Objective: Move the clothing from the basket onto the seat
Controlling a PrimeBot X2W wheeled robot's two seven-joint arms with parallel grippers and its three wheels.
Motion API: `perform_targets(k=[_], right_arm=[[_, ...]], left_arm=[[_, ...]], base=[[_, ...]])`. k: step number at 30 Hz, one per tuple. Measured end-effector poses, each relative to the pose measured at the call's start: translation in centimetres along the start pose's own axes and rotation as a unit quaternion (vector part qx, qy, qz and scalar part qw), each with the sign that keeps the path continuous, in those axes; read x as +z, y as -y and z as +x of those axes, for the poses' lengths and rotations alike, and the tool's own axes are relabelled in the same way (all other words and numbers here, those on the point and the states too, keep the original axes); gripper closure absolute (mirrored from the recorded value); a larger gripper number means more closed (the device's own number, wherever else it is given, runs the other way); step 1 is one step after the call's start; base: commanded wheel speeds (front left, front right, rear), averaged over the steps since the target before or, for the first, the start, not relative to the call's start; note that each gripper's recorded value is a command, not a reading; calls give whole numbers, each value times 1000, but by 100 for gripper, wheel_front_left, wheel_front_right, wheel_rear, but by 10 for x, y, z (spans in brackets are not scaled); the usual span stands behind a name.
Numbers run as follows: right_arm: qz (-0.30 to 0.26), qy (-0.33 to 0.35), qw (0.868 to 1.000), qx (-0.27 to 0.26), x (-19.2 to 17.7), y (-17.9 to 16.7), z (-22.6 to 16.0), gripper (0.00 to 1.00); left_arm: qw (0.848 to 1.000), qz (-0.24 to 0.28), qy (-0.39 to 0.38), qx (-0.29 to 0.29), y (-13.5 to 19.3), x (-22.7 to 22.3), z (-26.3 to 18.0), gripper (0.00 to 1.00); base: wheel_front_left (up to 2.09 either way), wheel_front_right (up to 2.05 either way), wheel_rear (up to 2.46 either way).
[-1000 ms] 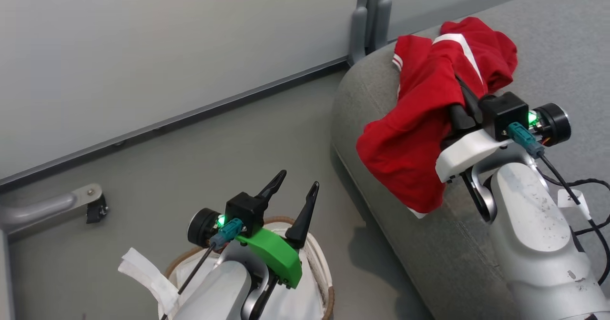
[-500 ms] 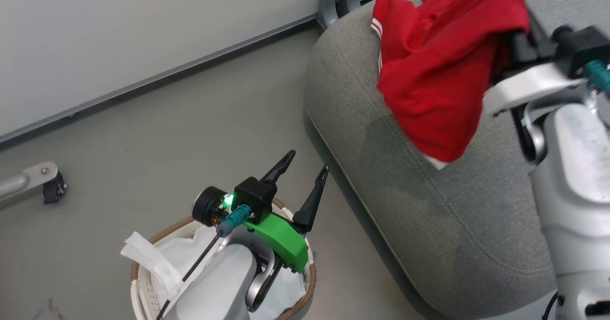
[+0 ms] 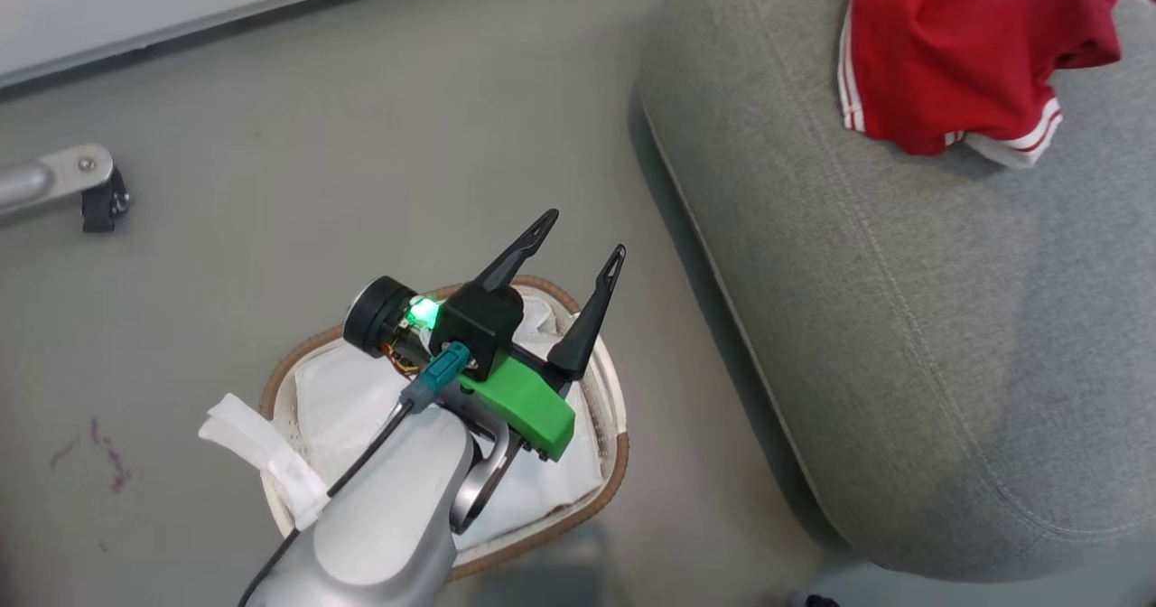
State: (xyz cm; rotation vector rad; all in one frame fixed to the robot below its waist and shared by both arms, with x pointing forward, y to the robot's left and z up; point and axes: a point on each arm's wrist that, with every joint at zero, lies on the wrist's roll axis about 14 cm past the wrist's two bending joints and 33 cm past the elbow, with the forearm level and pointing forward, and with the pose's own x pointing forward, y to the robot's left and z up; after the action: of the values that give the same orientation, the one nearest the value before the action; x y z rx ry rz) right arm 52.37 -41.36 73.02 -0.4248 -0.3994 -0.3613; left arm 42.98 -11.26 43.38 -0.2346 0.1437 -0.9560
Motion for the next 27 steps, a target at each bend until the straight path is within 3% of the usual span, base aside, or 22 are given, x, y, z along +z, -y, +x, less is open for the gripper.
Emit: perform_targets(k=[6,13,19,20,21,22,23,27], right_arm=[[8,-78,997,0,-75,-20,-2,100],[27,-217,975,28,-189,-73,-67,100],[33,-288,956,44,-227,-93,-123,100],[32,-290,955,43,-227,-92,-127,92],[33,-290,956,41,-226,-91,-129,68],[33,-290,956,41,-225,-91,-131,54],[35,-289,956,40,-223,-91,-134,0],[40,-286,957,43,-215,-93,-145,0]], left_arm=[[999,-11,-16,25,-28,-23,-9,0],[998,-29,-39,51,-50,-50,-19,0],[997,-29,-47,56,-54,-55,-22,0],[997,-28,-46,55,-53,-54,-21,0],[997,-26,-43,55,-53,-52,-21,0],[997,-25,-42,54,-52,-50,-20,0],[997,-24,-40,54,-52,-48,-20,0],[998,-22,-34,52,-48,-40,-19,0]], base=[[0,0,0],[0,0,0],[0,0,0],[0,0,0],[0,0,0],[0,0,0],[0,0,0],[0,0,0]])
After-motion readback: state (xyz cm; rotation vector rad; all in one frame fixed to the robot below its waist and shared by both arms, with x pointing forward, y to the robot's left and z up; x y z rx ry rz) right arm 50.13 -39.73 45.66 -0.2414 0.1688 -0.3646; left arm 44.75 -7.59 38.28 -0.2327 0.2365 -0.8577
